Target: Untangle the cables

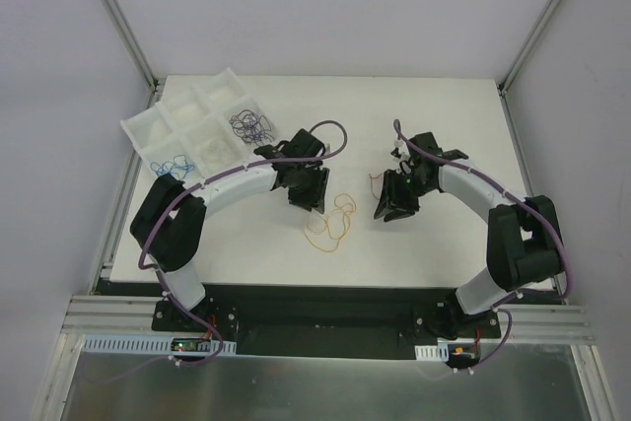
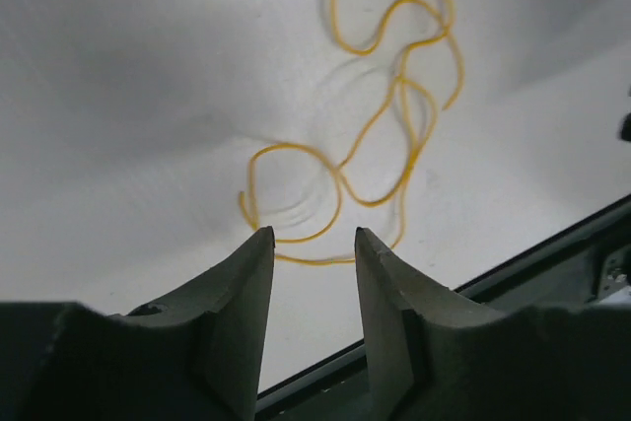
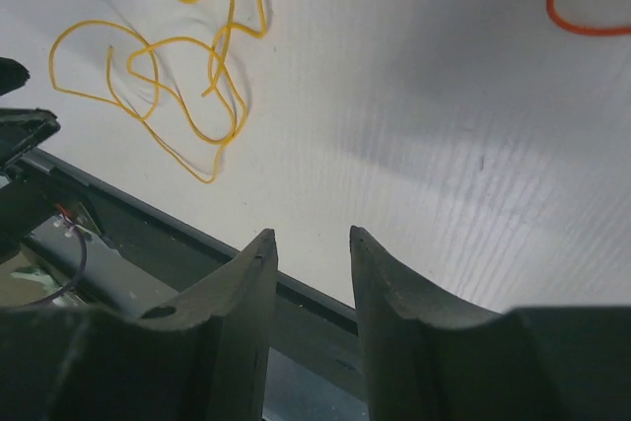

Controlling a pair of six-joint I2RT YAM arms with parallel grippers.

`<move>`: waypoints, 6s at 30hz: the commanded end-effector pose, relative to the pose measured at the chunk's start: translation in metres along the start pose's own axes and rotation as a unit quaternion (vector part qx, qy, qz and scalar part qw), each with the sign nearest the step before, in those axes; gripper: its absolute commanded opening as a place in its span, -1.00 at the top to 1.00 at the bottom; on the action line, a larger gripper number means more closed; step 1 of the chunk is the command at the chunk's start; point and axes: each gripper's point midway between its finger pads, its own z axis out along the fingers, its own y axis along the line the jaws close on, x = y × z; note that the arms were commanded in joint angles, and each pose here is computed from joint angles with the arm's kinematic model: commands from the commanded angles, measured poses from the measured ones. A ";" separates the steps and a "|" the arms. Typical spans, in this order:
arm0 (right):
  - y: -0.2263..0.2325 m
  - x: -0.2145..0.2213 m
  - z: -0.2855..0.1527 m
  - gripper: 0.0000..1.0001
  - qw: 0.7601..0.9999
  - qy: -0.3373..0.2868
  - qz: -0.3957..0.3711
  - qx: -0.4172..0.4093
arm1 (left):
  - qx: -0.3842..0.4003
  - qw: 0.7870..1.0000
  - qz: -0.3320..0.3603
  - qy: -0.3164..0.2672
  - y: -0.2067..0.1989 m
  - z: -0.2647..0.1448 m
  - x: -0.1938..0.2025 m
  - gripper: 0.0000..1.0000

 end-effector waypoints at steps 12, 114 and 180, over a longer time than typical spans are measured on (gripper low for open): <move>0.000 0.005 -0.023 0.25 0.999 -0.034 0.021 -0.029 | -0.134 0.986 0.095 0.010 -0.010 0.014 -0.010 -0.98; -0.042 -0.023 -0.091 0.31 0.984 -0.105 0.097 0.108 | -0.166 0.849 -0.203 -0.459 0.292 -0.207 -0.345 -0.17; -0.013 0.001 -0.064 -0.24 0.993 -0.100 0.065 0.023 | 0.029 0.989 0.110 0.095 -0.079 0.056 0.000 -0.29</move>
